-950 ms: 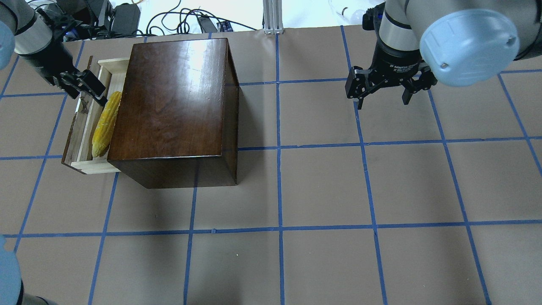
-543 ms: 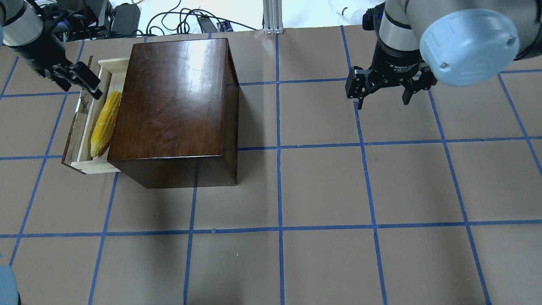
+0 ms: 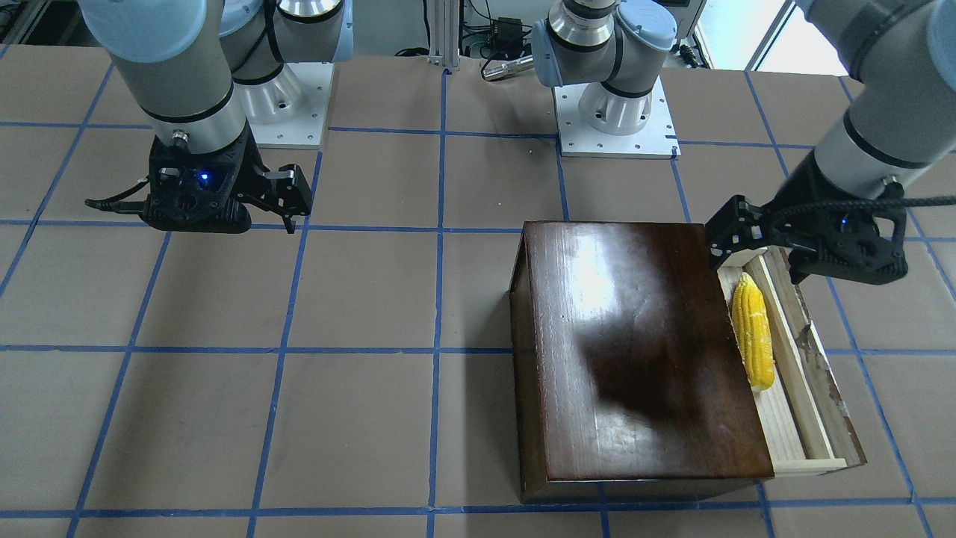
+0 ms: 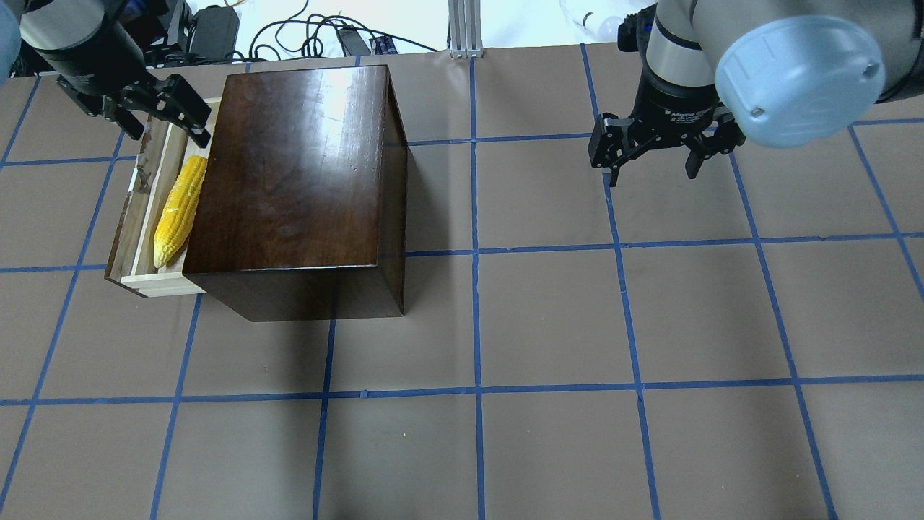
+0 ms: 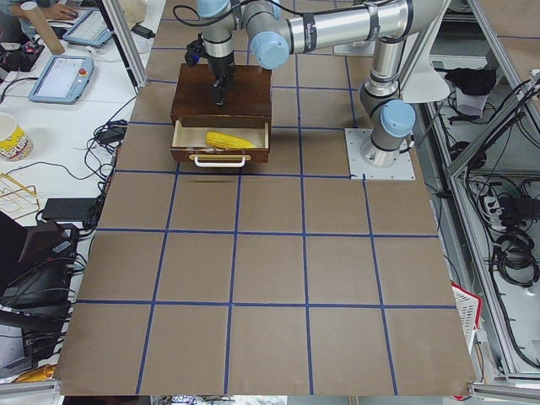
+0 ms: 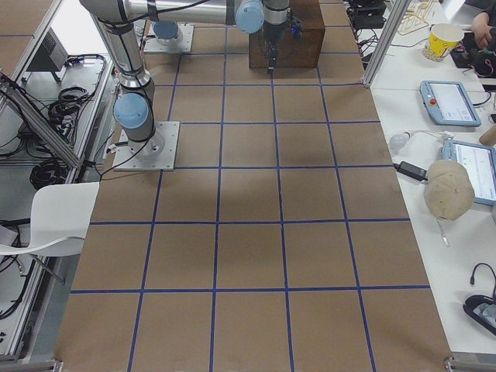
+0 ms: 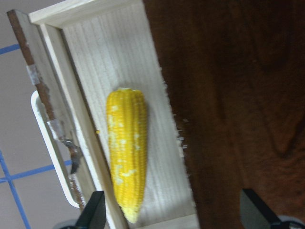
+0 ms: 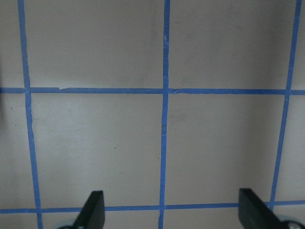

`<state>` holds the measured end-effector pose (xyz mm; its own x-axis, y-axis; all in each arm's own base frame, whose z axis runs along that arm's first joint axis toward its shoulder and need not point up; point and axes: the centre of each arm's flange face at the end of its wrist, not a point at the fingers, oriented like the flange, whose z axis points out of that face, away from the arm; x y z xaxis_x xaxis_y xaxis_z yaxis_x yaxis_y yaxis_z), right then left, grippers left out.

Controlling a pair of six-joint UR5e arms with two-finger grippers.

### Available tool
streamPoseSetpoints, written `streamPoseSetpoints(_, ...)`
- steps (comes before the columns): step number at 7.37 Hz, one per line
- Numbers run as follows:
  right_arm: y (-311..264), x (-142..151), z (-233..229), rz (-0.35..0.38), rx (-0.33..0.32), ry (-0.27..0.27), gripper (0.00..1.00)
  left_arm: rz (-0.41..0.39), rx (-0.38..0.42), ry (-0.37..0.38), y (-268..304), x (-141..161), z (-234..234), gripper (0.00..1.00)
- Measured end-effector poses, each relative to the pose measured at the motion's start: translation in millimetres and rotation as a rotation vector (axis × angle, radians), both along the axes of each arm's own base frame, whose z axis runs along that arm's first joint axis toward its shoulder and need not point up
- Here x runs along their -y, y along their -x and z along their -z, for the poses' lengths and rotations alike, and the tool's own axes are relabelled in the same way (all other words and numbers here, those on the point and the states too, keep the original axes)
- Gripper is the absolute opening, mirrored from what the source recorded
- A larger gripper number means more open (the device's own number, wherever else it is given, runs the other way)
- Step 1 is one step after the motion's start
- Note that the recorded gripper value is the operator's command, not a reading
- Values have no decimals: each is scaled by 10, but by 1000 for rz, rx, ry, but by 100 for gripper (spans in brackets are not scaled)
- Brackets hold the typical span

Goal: Open drawer and put corn inside

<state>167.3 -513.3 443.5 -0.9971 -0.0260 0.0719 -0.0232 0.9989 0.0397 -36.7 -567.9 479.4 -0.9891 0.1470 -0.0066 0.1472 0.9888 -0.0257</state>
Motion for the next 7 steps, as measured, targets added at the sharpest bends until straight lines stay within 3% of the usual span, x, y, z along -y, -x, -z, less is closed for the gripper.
streamPoseSetpoints(3, -1, 0, 0, 0, 1, 0, 100, -157, 2, 40, 800, -380, -329, 100)
streamPoseSetpoints(7, 1, 1, -1, 0, -1, 1, 100, -162, 39, 52, 1009, -701, -548, 100)
